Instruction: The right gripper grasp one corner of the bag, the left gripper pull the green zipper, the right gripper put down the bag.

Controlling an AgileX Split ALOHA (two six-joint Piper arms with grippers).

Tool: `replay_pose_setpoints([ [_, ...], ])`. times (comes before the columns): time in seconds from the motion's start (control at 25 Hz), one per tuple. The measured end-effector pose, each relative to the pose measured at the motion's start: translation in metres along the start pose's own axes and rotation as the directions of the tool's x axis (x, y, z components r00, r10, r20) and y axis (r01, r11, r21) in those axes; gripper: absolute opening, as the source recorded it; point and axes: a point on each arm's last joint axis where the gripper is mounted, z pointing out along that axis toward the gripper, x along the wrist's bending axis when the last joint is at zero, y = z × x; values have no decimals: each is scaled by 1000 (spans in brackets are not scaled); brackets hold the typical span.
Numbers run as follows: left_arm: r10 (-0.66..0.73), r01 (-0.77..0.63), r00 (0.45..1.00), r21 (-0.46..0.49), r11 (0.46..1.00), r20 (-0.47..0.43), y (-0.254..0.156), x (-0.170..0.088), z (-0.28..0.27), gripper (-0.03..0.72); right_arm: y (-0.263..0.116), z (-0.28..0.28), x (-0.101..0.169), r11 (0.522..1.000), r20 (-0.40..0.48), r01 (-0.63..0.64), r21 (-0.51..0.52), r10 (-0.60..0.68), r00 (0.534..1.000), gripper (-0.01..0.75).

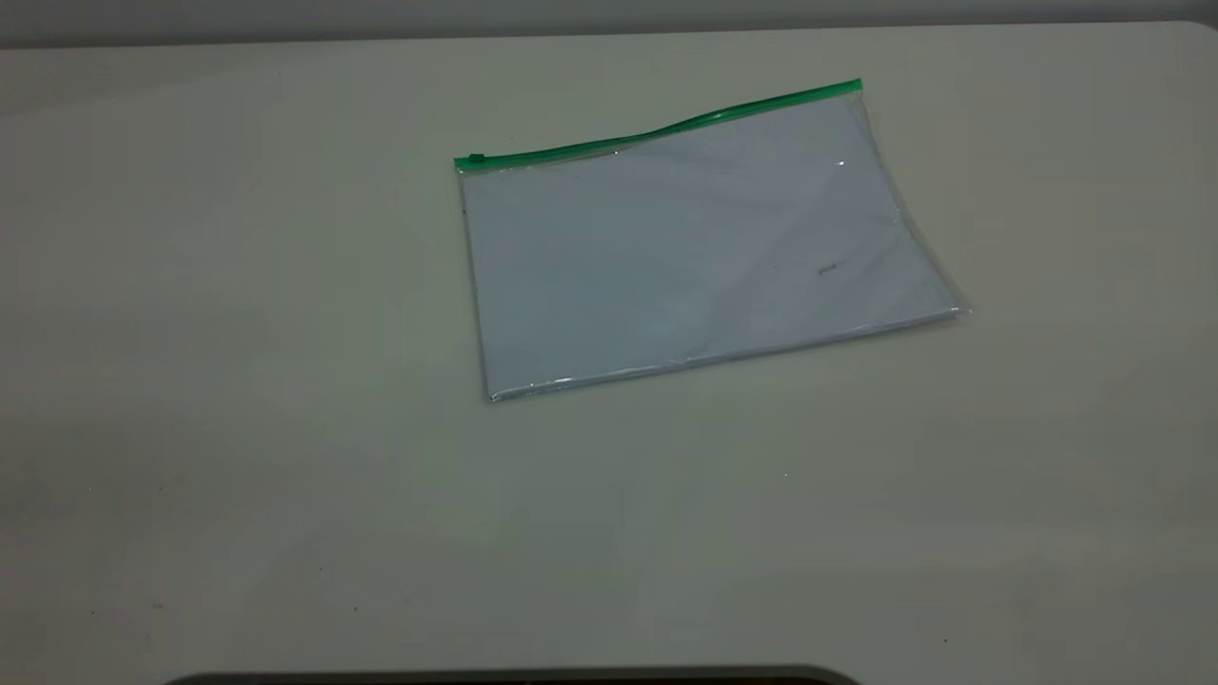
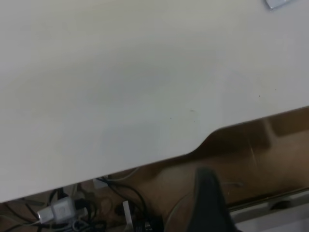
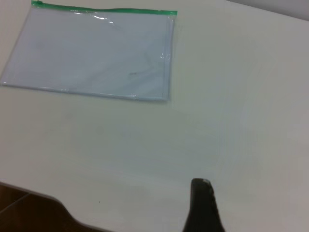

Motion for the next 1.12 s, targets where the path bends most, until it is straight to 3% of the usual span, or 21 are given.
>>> replay_pose_setpoints([
  [0.68,-2,2,1000,-6,1000,-2,0,0,-1,586,1,0,0,1000,2,0,-6,0,1000,579],
  [0.96,-159,144,980,-128,981,-117,-12,0,-11,586,1,0,0,1000,3,0,-6,0,1000,578],
  [1.12,-190,157,971,-216,964,-144,-21,-3,-17,586,1,0,0,1000,3,0,-6,0,1000,578],
])
